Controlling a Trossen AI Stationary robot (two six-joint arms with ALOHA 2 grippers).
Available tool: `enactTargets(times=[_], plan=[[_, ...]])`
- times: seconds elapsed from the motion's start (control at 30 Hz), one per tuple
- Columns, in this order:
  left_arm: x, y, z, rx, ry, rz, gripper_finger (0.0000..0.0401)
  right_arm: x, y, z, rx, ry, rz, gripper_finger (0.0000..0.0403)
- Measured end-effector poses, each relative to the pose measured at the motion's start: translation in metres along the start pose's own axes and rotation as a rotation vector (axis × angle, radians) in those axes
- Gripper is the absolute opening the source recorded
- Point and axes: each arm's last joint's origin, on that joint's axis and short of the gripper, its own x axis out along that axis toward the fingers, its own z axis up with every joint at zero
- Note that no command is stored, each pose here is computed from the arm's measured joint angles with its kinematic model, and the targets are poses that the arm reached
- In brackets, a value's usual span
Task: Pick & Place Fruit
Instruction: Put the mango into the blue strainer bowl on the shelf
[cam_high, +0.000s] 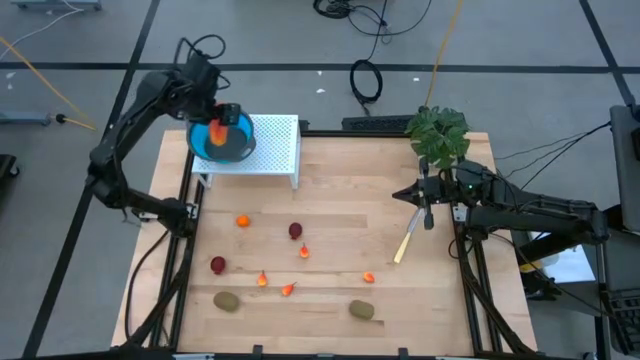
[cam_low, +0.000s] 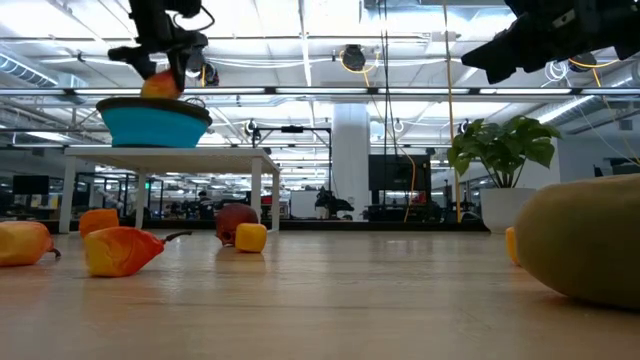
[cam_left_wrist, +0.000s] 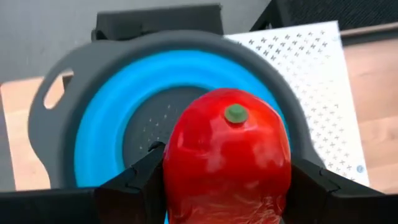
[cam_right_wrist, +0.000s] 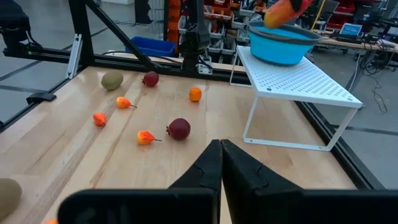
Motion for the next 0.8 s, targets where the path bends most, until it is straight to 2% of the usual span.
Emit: enactTargets(times=[0.37,0.63,0.8], plan=[[0.032,-0.008,0.012,0.027,0.107,0.025,0.0225,0.0,0.0,0.0,0.026,0.0,0.001,0.0],[0.04,-0.003,0.009,0.165,0.18,0.175,0.0225,0.0,0.0,0.0,0.026,0.0,0.0,0.0],[0.04,-0.002,0.009,0.226,0.186,0.181,0.0225,0.0,0.0,0.0,0.026,0.0,0.0,0.0]])
